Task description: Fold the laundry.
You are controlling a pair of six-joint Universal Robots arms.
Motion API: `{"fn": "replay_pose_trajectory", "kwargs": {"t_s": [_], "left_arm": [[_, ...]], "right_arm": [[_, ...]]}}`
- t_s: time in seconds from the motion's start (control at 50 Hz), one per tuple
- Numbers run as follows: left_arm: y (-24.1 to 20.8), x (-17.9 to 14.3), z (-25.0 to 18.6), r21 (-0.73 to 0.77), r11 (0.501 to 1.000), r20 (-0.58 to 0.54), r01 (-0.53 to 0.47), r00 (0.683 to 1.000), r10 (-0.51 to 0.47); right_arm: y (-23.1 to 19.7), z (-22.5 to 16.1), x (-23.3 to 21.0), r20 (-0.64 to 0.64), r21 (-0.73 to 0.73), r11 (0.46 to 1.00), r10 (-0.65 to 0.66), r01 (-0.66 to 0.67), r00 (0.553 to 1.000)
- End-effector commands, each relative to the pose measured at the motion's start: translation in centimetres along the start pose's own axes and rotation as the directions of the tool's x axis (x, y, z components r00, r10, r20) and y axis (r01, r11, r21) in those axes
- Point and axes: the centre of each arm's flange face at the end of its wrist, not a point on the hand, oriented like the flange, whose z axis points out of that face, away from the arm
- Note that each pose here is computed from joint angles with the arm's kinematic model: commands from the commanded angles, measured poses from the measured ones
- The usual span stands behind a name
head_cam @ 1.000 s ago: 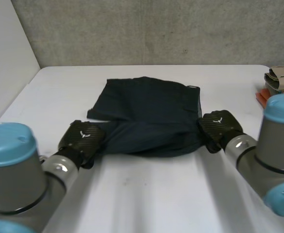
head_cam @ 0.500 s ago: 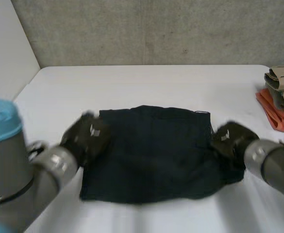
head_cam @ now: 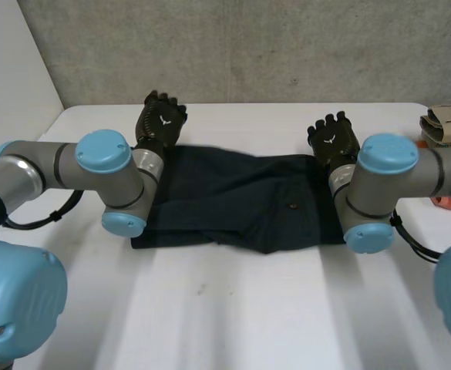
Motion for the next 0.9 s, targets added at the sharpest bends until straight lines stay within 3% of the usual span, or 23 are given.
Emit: {"fn": "replay_pose_trajectory", "kwargs": {"t_s": [0.02, 0.16, 0.24, 0.32, 0.36, 0.48, 0.72, 0.82, 0.9], "left_arm": [[-2.3, 0.1, -0.4, 0.049, 0.999, 0.013, 0.021, 1.000, -0.022], [-7.4, -4.4, -3.6, 0.086, 0.996, 0.028, 0.040, 0.999, -0.042], [-8.7, -5.6, -6.3, 0.069, 0.994, 0.002, 0.085, 0.996, -0.086], [-8.9, -5.7, -9.2, 0.037, 0.987, -0.042, 0.159, 0.987, -0.157], [-8.7, -5.6, -10.5, 0.013, 0.979, -0.058, 0.203, 0.978, -0.202], [-8.2, -4.8, -12.3, -0.031, 0.962, -0.091, 0.270, 0.958, -0.272], [-7.7, -3.5, -13.2, -0.061, 0.956, -0.123, 0.286, 0.949, -0.292], [-7.8, -3.5, -13.5, -0.062, 0.956, -0.125, 0.286, 0.948, -0.292], [-8.1, -3.6, -13.9, -0.059, 0.956, -0.131, 0.287, 0.947, -0.292]], "right_arm": [[-1.8, 0.4, 2.4, -0.125, 0.028, 0.999, 0.023, -0.019, 0.992], [-4.9, -3.7, 6.0, -0.077, 0.000, 0.998, 0.056, -0.056, 0.995], [-5.8, -7.5, 6.3, 0.075, -0.088, 0.994, 0.075, -0.068, 0.994], [-4.0, -11.4, 4.5, 0.233, -0.291, 0.945, 0.219, -0.147, 0.948], [-3.2, -12.1, 4.1, 0.250, -0.348, 0.921, 0.273, -0.177, 0.929], [-1.7, -12.6, 2.6, 0.288, -0.363, 0.902, 0.348, -0.235, 0.892], [1.7, -9.9, 0.2, 0.204, -0.281, 0.927, 0.310, -0.248, 0.929], [2.7, -10.4, 1.1, 0.153, -0.325, 0.919, 0.282, -0.221, 0.947], [0.9, -11.5, 4.3, 0.111, -0.288, 0.942, 0.210, -0.171, 0.971]]}}
